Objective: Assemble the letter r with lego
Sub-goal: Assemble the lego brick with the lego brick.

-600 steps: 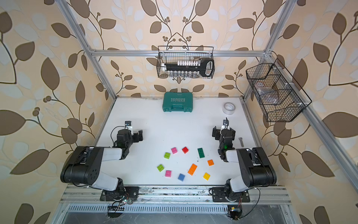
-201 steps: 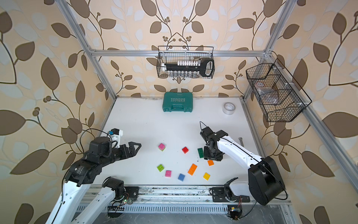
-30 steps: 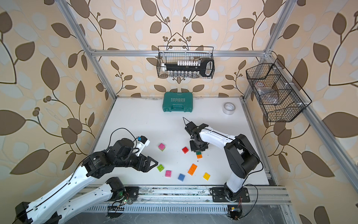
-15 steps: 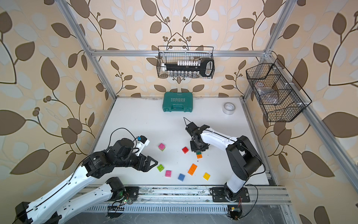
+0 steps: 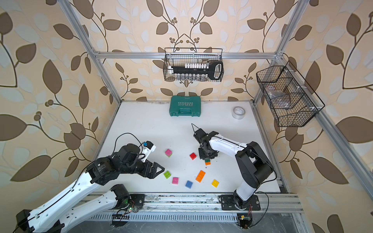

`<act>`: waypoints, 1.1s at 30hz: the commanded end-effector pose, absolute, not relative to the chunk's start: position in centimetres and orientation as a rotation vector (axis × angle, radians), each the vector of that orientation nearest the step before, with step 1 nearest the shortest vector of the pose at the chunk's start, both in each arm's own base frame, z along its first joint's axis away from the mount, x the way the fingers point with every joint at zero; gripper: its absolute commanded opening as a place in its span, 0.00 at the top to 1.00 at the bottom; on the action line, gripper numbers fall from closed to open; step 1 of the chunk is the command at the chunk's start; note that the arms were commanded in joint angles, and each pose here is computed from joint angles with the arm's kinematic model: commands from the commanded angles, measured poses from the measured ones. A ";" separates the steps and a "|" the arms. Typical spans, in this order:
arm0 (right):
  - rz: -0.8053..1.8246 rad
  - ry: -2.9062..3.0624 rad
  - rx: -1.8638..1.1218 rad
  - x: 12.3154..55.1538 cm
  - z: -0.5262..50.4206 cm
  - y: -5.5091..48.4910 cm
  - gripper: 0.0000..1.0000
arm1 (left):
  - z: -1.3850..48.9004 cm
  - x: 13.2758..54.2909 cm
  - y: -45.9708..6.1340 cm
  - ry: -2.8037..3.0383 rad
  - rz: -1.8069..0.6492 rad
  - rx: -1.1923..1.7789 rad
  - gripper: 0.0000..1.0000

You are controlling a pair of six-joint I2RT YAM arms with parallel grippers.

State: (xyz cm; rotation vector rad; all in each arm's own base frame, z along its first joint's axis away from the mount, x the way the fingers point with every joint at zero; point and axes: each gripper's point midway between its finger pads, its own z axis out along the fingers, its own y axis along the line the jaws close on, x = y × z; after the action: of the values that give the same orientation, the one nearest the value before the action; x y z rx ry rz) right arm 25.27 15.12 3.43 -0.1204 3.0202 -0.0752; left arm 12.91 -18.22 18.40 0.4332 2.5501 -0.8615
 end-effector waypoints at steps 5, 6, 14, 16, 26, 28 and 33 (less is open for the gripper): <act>-0.084 3.000 -0.102 24.9 3.3 14.7 1.00 | 18.8 13.0 -18.1 2.535 -0.853 0.425 0.01; -0.079 2.999 -0.104 24.9 3.1 14.8 1.00 | 18.8 13.0 -18.1 2.535 -0.853 0.425 0.01; -0.094 3.016 -0.107 24.3 1.3 14.7 1.00 | 18.9 13.0 -18.1 2.530 -0.853 0.423 0.01; -0.117 3.009 -0.105 24.3 1.2 14.4 1.00 | 18.9 13.0 -18.1 2.529 -0.852 0.423 0.01; -0.171 2.959 -0.078 23.8 0.9 13.6 1.00 | 19.0 13.1 -18.0 2.527 -0.847 0.417 0.01; -0.176 2.948 -0.078 23.8 1.1 13.5 1.00 | 19.0 13.1 -18.0 2.526 -0.849 0.417 0.01; -0.181 2.950 -0.082 23.7 1.3 13.5 1.00 | 19.0 13.1 -17.9 2.524 -0.846 0.418 0.01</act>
State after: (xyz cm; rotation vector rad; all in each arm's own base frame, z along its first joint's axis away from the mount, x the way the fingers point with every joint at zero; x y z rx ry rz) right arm 25.28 14.93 2.62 -0.0908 2.8999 -0.0936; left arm 12.89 -18.11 18.48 0.4302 2.5450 -0.8594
